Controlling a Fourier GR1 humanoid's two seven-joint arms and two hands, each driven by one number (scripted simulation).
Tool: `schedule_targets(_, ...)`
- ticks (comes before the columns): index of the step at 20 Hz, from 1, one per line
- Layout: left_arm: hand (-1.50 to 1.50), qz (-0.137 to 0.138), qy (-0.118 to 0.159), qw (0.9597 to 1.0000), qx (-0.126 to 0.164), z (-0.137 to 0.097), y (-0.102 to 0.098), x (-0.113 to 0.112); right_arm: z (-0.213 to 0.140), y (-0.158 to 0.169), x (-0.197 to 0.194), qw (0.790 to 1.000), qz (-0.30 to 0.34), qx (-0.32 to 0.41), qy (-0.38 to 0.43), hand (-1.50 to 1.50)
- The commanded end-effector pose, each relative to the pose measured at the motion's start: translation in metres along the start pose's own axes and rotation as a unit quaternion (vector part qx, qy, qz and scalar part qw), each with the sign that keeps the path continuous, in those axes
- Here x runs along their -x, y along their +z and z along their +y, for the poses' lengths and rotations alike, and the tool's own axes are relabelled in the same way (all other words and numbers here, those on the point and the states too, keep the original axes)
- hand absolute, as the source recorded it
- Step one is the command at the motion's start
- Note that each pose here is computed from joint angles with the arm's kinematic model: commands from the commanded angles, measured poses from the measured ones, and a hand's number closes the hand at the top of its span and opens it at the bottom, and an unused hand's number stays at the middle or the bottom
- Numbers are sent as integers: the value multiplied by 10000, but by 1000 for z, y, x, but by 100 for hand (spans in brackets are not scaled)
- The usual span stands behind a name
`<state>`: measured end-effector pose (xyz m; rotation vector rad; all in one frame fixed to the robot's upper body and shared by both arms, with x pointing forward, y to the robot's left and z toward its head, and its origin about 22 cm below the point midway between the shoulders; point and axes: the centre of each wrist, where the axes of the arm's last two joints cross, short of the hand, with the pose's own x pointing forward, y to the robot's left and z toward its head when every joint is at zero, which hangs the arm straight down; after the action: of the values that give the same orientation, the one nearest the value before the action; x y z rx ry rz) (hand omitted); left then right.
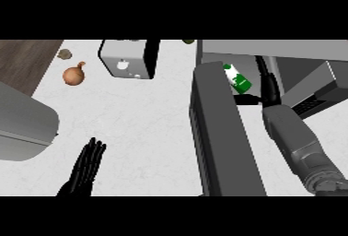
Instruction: Pick up the milk, place it into the microwave and close the microwave
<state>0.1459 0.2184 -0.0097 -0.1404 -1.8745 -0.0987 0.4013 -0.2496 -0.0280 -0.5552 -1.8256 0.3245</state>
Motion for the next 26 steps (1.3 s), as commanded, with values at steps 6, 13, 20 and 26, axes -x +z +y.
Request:
schedule_targets(6,-150,-46,11,9999,100,-12,-10,8,-3,54,40,9980,24,-1,-631,-150)
schedule_targets(13,-150,58,38,9999,108,-18,-27,-9,7,89,56,9849,188,-541,-1635,-150)
schedule_targets(20,-150,-7,83,9998,207,-27,-18,9,-23,126,83,9708,181,-592,-2318,-150)
schedule_targets(26,150,431,320,9952,814,-46,-5,9,-17,147,87,9485,154,-458,-3131,-150)
